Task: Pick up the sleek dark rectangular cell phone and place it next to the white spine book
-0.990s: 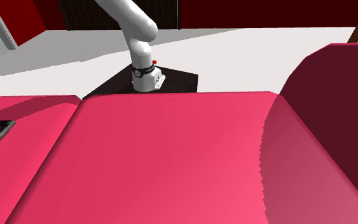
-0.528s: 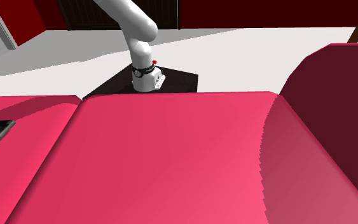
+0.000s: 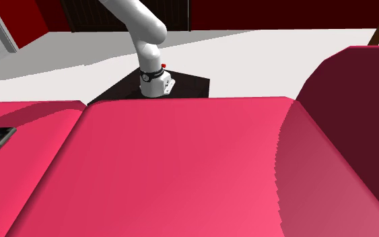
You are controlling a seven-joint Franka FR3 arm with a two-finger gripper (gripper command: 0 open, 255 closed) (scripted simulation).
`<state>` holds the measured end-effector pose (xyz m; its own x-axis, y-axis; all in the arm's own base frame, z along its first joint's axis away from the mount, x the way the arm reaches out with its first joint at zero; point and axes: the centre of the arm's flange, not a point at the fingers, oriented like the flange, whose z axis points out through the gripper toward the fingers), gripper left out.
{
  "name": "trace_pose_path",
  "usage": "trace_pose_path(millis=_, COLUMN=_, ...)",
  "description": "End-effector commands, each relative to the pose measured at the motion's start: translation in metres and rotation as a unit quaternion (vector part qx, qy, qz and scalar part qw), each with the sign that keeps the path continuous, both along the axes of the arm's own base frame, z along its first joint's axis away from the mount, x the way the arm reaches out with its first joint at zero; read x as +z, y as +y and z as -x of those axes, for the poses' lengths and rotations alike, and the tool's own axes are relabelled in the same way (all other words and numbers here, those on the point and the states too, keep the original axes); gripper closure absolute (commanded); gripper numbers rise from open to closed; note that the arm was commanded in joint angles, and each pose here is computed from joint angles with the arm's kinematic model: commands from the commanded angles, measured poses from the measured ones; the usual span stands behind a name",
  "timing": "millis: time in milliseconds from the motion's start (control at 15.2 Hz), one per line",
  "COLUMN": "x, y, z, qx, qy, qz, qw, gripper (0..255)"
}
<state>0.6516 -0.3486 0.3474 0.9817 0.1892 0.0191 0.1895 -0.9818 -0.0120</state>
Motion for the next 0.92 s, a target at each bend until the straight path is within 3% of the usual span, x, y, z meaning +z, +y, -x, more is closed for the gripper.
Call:
trace_pose_path(millis=0, x=0.0, y=0.0, z=0.0, qx=0.0, qy=0.0, qz=0.0, qw=1.0, gripper=0)
trace_pose_path(millis=198, x=0.0, y=0.0, z=0.0, qx=0.0, qy=0.0, qz=0.0, qw=1.0, gripper=0)
trace_pose_path(millis=462, x=0.05, y=-0.001, z=0.001, qx=0.0, qy=0.0, qz=0.0, qw=1.0, gripper=0)
trace_pose_path(millis=858, x=0.05, y=-0.001, z=0.001, qx=0.0, qy=0.0, qz=0.0, qw=1.0, gripper=0)
